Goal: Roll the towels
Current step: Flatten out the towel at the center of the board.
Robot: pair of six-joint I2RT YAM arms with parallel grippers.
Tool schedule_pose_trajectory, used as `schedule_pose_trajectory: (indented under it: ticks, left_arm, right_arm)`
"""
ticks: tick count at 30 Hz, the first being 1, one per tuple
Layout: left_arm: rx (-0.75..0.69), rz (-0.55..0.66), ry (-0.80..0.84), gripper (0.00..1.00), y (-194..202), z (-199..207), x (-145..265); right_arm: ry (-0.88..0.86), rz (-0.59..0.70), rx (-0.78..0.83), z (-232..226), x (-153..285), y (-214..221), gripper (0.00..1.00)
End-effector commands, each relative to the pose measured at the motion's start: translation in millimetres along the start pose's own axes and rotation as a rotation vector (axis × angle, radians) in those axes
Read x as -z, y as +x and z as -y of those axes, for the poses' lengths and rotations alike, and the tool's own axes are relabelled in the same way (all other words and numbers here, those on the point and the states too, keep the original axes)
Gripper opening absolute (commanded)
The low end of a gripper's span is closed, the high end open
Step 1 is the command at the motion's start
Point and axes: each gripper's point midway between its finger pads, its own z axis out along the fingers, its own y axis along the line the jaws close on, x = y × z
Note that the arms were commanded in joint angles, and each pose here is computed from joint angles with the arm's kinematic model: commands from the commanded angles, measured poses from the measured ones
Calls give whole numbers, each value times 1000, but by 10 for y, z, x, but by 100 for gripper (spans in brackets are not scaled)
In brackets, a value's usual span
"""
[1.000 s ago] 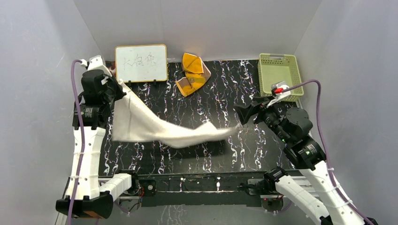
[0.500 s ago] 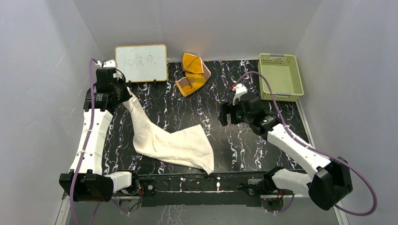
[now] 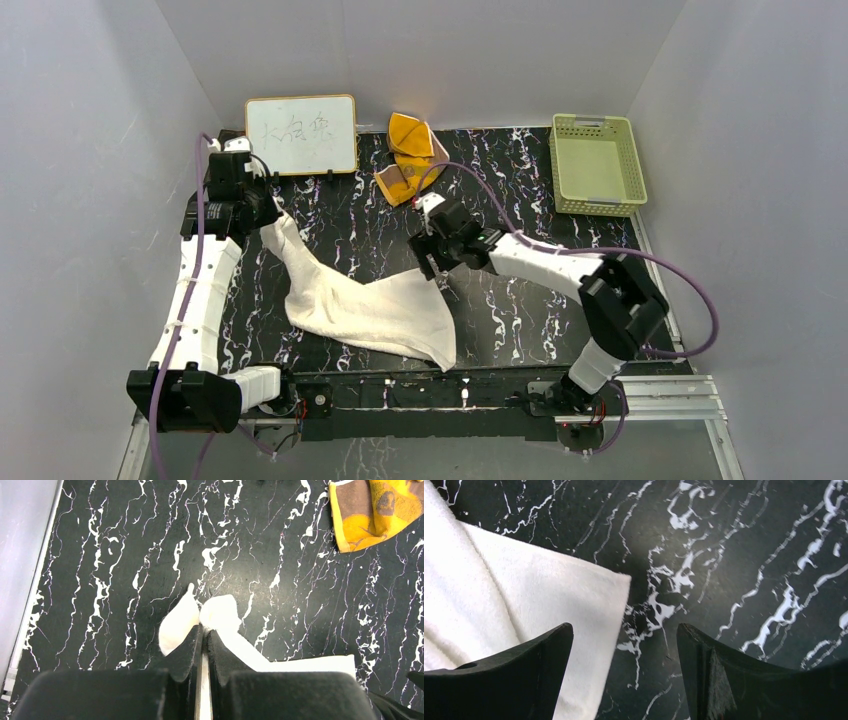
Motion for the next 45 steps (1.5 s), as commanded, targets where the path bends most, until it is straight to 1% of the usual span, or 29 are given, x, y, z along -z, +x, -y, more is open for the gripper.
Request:
schedule_pose_trajectory:
  ticks: [1,7,14,19,21,26,27,29,30,31,34,37,39,41,43,45]
  left_arm:
    - [-11,5,-8,0,21,-42,52]
    - [-26,-6,-7,0,45,-40,20]
    - [-42,-8,-23,0,50,-76,25]
    - [-46,-14,-22,0,68,-80,33]
    - [-52,-11,-27,0,60,-92,48]
    - [-57,-19,-27,0,74,-95,35]
    - [-56,-21,-20,0,81,-83,25]
    - [-49,-35,-2,0,127,-45,-23]
    - [-46,-42,6,0,144,-27,-48]
    - [-41,-43,12,0,146,-13,-64]
    - [-34,-20,27,0,42,38,-78]
    - [-29,30,34,0,-247,100,-49]
    - [-25,70,41,0,-486,149,-15]
    - [-22,110,46,0,-696,182,20]
    - [-10,148,54,0,-883,191,83]
    - [5,192,67,0,-1053,206,198]
  right_arm:
    - [70,25,58,-26,-138,-230,72]
    - [90,-43,94,-63,-397,-118,68]
    - [108,-103,120,-111,-562,48,64]
    - [140,-138,116,-31,-636,195,55]
    - [146,-152,90,52,-645,260,49]
    - [163,-171,-5,345,-607,389,30]
    - [166,-171,-18,389,-598,402,25]
    - [175,-169,-38,473,-575,413,9]
    - [183,-162,-49,516,-558,394,0]
    - [192,-154,-56,553,-536,366,0]
    - [234,-84,-73,678,-387,131,0]
    - [291,54,-112,884,-44,-372,0]
    - [347,167,-139,1067,281,-760,0]
    - [430,288,-157,1281,700,-1117,0]
    - [506,405,-181,1462,1157,-1408,0]
    - [537,510,-203,1536,1577,-1612,0]
